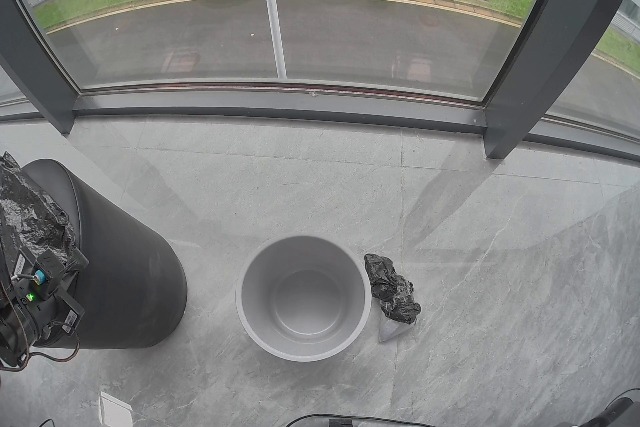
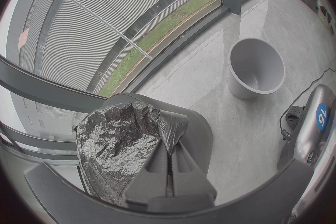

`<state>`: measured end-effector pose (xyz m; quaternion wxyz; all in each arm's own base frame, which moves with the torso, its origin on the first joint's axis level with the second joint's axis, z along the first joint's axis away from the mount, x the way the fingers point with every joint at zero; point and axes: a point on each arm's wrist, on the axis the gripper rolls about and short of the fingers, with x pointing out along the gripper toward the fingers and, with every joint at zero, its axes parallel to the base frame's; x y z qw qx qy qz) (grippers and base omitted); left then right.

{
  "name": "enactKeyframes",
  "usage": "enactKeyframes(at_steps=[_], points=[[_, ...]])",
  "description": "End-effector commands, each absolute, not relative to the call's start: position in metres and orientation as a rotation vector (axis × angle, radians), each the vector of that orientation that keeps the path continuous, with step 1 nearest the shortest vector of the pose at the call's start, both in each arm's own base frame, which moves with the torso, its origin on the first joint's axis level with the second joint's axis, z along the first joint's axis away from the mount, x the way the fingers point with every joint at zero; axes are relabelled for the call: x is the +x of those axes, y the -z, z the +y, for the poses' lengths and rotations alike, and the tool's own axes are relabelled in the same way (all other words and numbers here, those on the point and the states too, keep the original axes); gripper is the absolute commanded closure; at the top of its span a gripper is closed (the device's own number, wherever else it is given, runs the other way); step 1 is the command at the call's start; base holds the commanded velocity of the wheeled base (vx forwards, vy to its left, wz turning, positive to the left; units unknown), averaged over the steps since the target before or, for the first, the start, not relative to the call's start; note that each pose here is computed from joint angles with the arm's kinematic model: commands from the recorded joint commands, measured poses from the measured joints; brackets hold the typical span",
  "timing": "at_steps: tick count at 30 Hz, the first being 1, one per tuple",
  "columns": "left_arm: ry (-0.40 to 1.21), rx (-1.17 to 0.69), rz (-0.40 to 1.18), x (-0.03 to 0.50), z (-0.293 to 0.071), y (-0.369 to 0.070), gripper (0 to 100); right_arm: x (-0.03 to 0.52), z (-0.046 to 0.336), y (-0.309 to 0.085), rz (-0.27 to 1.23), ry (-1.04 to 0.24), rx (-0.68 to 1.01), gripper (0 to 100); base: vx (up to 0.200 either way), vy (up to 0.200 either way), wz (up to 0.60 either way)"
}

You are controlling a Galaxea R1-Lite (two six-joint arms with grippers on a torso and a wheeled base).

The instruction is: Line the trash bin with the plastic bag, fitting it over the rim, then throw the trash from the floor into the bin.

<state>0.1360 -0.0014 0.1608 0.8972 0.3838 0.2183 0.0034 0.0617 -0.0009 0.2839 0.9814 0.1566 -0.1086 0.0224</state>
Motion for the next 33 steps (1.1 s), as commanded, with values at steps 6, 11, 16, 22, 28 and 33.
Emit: enactKeyframes(at_steps=[6, 11, 16, 22, 28, 33], points=[[-0.043, 0.743, 0.355, 0.129, -0.002, -0.178, 100, 0.062, -0.001, -0.283, -0.214, -0.046, 0.315, 0, 0.0, 0.0, 0.0], [-0.107, 0.475, 0.237, 0.129, -0.002, -0.204, 100, 0.064, 0.0, -0.28, -0.199, -0.061, 0.317, 0, 0.0, 0.0, 0.0], [-0.153, 0.081, 0.067, 0.129, -0.002, -0.243, 100, 0.07, 0.002, -0.275, -0.164, -0.087, 0.318, 0, 0.0, 0.0, 0.0], [-0.159, -0.374, -0.097, 0.137, 0.0, -0.292, 100, 0.102, 0.001, -0.265, -0.06, -0.015, 0.347, 0, 0.0, 0.0, 0.0], [-0.144, -0.497, -0.081, 0.159, 0.002, -0.297, 100, 0.142, 0.0, -0.258, -0.07, 0.179, 0.412, 0, 0.0, 0.0, 0.0], [-0.16, -0.506, -0.018, 0.178, 0.003, -0.284, 100, 0.148, 0.036, -0.238, -0.021, 0.109, 0.308, 0, 0.0, 0.0, 0.0]])
